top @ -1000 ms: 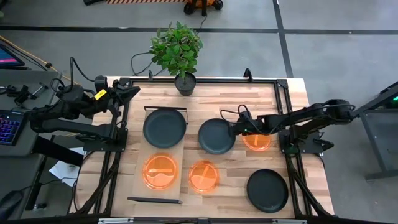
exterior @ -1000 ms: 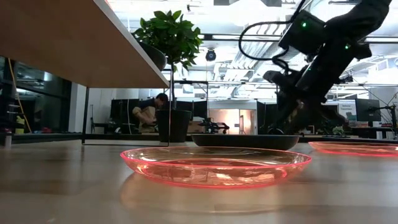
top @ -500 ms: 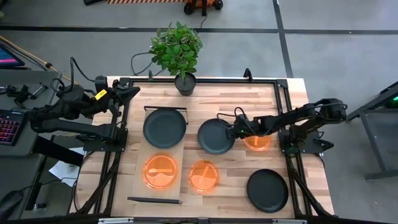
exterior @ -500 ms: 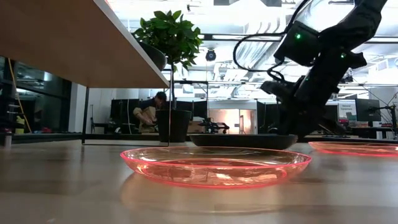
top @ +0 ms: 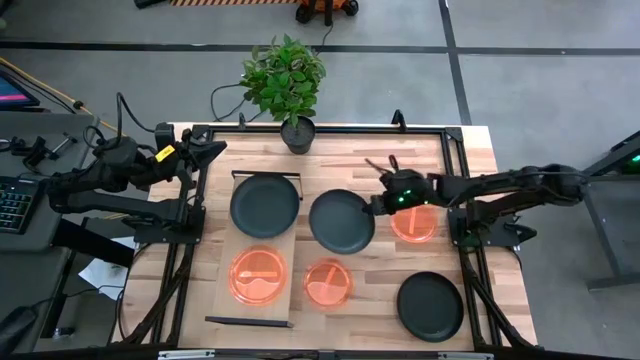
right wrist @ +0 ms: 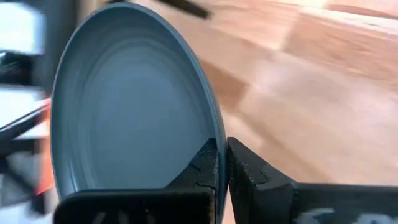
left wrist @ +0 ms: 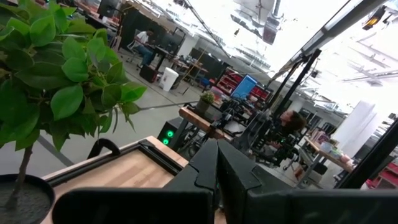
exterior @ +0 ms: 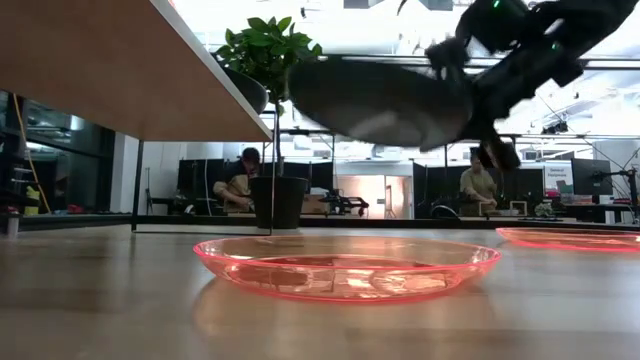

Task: Place and stack plates onto a shelf
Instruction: Stack the top black plate on top of the black plate on the shelf

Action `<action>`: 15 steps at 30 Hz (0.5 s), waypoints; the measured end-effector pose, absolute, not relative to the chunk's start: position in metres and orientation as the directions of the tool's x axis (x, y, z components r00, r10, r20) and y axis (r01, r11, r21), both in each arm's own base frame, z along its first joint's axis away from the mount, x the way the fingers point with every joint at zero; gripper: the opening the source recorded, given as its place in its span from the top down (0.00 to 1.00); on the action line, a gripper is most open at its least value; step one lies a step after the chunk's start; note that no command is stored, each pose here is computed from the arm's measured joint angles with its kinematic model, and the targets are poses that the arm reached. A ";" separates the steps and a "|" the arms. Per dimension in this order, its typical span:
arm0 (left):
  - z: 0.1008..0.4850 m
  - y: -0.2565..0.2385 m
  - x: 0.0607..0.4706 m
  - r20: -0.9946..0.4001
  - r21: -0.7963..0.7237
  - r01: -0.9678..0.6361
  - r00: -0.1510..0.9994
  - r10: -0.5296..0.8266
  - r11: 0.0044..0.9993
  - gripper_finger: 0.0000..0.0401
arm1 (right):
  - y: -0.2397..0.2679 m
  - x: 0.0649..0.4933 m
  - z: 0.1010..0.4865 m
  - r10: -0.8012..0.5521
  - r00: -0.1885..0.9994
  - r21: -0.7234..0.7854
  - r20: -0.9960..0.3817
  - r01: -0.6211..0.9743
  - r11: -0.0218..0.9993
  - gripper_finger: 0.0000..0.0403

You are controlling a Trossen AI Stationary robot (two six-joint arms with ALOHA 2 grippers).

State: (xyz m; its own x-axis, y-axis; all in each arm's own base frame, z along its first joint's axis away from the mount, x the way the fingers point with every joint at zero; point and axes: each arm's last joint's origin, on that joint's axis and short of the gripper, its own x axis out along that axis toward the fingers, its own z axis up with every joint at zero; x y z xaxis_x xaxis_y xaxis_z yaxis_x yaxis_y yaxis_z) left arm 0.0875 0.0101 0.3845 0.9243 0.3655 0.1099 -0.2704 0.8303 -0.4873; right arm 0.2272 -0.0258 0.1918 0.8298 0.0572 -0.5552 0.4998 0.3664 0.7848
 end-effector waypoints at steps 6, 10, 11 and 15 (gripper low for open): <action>0.384 0.010 0.087 0.106 -0.487 -0.272 0.925 0.366 0.830 1.00 | -0.019 0.219 0.227 0.103 0.902 0.866 -0.418 0.362 0.346 1.00; 0.384 0.010 0.087 0.107 -0.487 -0.272 0.925 0.366 0.830 1.00 | -0.013 0.237 0.269 0.019 0.939 0.857 -0.342 0.304 0.417 1.00; 0.384 0.010 0.087 0.106 -0.487 -0.273 0.924 0.366 0.830 1.00 | -0.013 0.244 0.278 -0.005 0.937 0.843 -0.349 0.316 0.435 1.00; 0.384 0.010 0.087 0.106 -0.488 -0.283 0.920 0.378 0.826 1.00 | -0.018 0.278 0.309 -0.085 0.916 0.775 -0.392 0.379 0.506 1.00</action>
State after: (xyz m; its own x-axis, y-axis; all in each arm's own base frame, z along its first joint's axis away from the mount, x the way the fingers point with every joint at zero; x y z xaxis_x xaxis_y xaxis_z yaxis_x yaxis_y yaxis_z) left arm 0.0874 0.0105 0.3841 0.9199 0.3775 0.1060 -0.2827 0.8258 -0.4880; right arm 0.2784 -0.0182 0.3092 0.9160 -0.0850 -0.3921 0.3787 0.5061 0.7749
